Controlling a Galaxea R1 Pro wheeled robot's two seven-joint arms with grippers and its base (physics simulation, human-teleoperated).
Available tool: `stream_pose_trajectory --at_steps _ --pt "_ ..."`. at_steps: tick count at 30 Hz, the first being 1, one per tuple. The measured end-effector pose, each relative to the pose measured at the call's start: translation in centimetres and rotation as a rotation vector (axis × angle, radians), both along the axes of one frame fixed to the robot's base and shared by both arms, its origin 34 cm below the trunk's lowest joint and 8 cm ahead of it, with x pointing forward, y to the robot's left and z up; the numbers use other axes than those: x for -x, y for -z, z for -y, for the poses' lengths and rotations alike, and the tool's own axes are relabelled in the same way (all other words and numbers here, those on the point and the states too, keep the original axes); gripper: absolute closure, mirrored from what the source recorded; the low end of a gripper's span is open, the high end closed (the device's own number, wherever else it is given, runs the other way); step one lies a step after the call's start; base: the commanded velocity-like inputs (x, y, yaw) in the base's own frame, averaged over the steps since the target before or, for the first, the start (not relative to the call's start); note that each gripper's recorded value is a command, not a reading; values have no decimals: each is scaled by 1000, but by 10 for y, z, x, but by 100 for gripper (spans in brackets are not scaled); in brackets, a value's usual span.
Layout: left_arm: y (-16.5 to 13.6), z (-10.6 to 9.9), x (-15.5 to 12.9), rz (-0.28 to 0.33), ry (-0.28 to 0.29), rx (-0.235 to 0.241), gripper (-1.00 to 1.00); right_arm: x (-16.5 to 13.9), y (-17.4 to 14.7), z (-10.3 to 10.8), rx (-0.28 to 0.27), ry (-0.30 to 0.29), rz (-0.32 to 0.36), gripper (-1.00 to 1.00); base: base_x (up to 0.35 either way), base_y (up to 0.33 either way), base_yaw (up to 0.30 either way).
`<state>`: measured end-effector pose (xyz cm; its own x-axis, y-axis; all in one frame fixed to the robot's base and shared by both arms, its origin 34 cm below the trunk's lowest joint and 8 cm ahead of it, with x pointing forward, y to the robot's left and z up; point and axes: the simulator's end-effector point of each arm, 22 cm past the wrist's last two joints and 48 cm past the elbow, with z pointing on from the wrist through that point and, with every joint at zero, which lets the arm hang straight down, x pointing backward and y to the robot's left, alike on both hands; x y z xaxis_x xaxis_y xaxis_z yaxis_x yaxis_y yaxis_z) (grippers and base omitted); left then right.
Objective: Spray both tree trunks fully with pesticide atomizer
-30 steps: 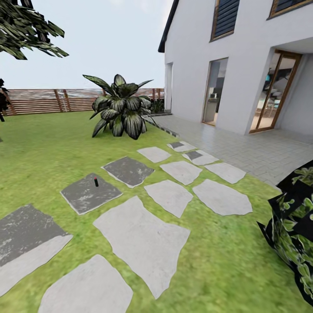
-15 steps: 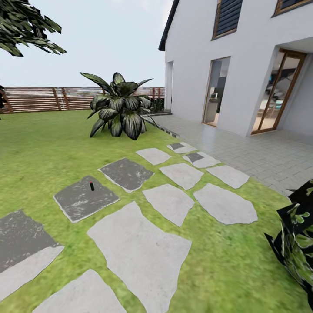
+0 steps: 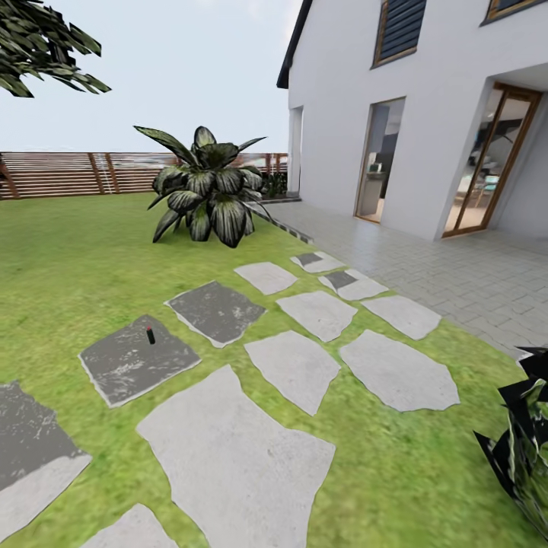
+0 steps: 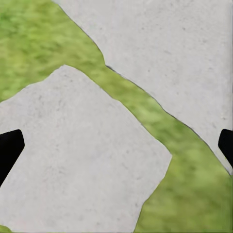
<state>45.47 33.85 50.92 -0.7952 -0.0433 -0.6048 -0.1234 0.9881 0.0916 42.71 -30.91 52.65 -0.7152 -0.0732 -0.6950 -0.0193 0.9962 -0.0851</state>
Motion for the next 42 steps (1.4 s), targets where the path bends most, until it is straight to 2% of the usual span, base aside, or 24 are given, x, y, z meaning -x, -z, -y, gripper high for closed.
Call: stream_pose_trajectory --at_steps 42 --pt "0 0 0 1 -2 0 -100 0 0 0 0 -1 1 -100 323 -105 0"
